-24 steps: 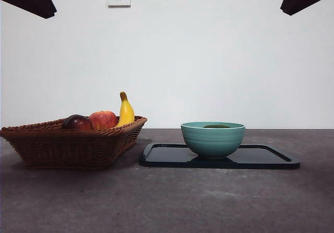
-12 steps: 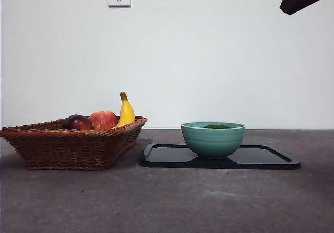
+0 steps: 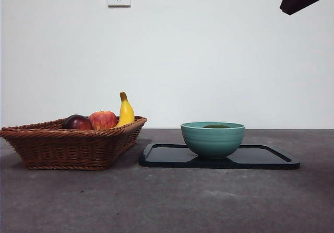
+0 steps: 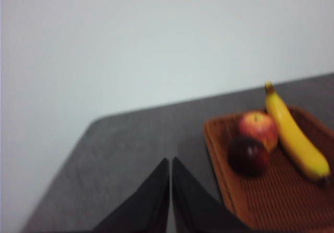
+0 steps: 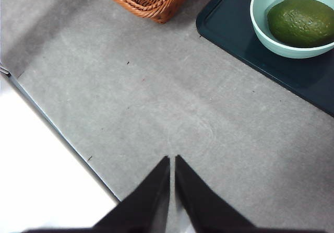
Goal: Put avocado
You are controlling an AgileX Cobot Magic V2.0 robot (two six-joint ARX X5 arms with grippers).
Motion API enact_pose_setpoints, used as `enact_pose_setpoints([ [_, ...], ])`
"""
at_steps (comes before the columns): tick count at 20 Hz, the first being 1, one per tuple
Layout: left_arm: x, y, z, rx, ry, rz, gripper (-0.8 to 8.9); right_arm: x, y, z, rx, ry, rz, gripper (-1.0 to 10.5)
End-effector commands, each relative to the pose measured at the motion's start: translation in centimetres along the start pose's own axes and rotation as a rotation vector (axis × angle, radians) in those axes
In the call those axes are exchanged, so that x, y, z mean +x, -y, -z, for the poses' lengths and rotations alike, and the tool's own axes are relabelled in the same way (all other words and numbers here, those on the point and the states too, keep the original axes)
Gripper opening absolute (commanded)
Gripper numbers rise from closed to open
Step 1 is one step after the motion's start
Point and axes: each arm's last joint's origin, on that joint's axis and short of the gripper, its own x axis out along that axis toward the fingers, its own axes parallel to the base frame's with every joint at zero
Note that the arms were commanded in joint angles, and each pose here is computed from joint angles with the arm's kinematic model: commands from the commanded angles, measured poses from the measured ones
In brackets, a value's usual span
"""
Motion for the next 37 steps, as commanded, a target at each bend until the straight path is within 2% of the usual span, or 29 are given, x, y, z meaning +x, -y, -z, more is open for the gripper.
enact_pose_setpoints([
  [1, 0.0, 0.3, 1.7, -0.03, -0.007, -0.006, 0.08, 0.0, -0.2, -0.2, 0.001, 0.009, -0.008, 0.1],
  [9, 0.0, 1.2, 6.0, -0.04, -0.057, 0.003, 0.08, 0.0, -0.2, -0.2, 0.001, 0.009, -0.008, 0.1],
  [15, 0.0, 1.5, 7.9, -0.059, -0.178, 0.026, 0.08, 0.0, -0.2, -0.2, 0.001, 0.009, -0.008, 0.1],
  [35, 0.0, 1.5, 7.9, -0.062, -0.177, 0.026, 0.08, -0.3, -0.3, -0.1, -0.013, 0.02, -0.01, 0.1],
  [37, 0.0, 1.5, 7.9, -0.062, -0.177, 0.026, 0.08, -1.1, 0.2, -0.3, -0.07, 0.088, 0.067, 0.1],
])
